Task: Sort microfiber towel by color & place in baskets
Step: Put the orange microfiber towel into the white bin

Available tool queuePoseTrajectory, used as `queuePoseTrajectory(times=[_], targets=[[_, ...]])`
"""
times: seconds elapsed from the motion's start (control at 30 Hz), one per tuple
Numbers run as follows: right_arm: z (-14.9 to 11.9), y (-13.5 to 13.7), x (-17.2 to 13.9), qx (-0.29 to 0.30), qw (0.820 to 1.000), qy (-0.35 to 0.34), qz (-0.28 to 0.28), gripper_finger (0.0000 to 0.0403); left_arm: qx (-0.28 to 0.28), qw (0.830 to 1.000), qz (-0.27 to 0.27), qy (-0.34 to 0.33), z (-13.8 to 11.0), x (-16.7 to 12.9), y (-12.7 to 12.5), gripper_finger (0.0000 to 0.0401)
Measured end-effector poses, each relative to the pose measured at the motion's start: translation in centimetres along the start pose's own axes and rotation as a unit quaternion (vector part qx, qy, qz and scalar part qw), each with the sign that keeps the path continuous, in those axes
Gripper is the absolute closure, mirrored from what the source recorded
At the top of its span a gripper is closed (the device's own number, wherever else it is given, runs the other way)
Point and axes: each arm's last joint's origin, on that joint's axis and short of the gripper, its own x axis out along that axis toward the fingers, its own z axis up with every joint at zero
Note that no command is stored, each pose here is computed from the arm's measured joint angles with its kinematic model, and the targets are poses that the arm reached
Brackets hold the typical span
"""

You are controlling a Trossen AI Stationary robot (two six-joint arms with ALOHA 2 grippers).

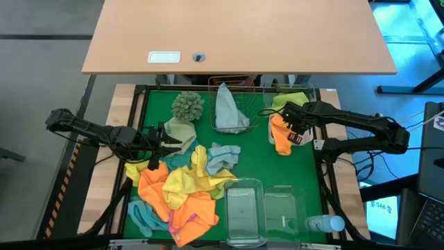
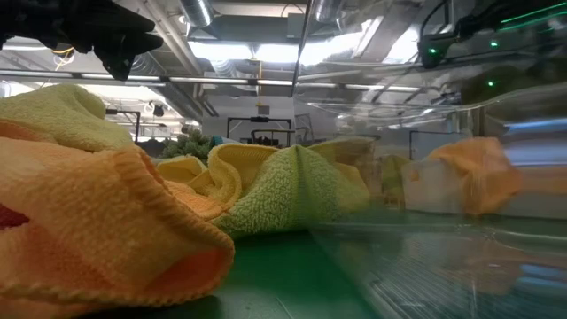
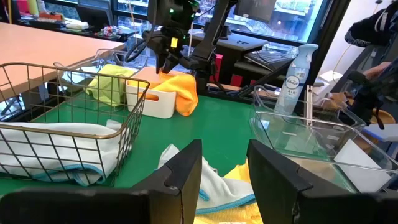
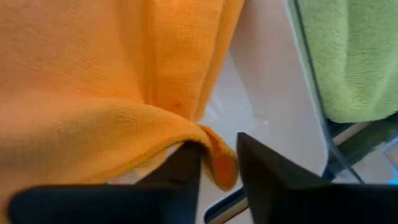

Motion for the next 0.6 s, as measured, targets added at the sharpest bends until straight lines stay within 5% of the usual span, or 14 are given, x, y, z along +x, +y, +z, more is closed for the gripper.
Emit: queuePoseTrajectory(times=[0.27, 0.6], targets=[[-0.3, -0.1, -0.2, -0.007, 1.0, 0.019, -0.012, 0.0211, 0.0, 1.0, 0.0, 0.0, 0.0, 0.0, 0.0, 0.0277], [0.3, -1.1, -4.0, -0.008, 1.0, 0.017, -0.014, 0.0199, 0.0, 1.0, 0.0, 0.0, 0.0, 0.0, 0.0, 0.0277]])
